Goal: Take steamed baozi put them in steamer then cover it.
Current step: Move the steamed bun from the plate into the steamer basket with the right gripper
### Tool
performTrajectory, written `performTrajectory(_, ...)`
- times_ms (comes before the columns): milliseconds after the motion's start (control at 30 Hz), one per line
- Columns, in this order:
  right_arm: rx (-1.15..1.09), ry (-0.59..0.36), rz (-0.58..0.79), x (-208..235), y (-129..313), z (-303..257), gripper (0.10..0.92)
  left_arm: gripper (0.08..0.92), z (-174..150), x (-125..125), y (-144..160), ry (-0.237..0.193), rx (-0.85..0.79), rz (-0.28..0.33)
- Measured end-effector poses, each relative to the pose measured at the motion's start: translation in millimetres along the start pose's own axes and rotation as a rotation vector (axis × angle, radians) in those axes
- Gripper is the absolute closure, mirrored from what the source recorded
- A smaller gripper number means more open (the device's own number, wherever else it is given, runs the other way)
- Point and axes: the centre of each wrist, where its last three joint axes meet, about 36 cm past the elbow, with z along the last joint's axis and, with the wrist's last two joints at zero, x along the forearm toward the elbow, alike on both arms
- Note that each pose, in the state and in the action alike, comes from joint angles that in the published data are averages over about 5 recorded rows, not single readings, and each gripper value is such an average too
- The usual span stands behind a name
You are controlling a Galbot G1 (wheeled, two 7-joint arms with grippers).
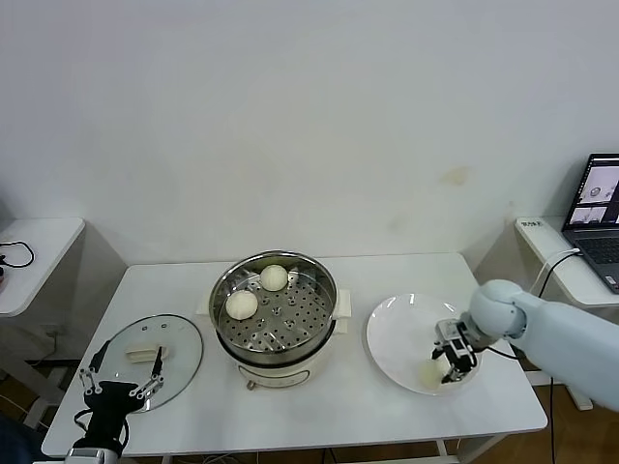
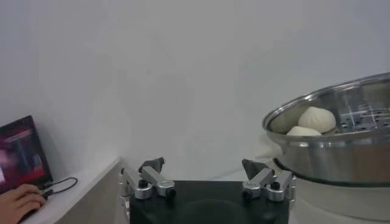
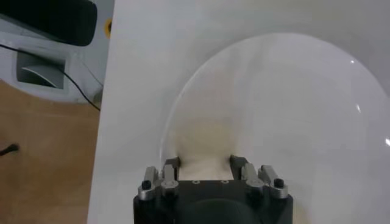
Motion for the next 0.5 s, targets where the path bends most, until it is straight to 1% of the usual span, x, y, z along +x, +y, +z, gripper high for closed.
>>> performTrajectory(233, -0.01, -0.01, 0.057, 37, -16, 3, 0.488, 0.177, -2, -2, 0, -0.007, 0.003, 0.002)
performTrajectory(500, 0.0, -0.03, 0.138, 86, -44, -6, 0.484, 0.177, -3, -3, 2, -0.014, 0.0, 0.005)
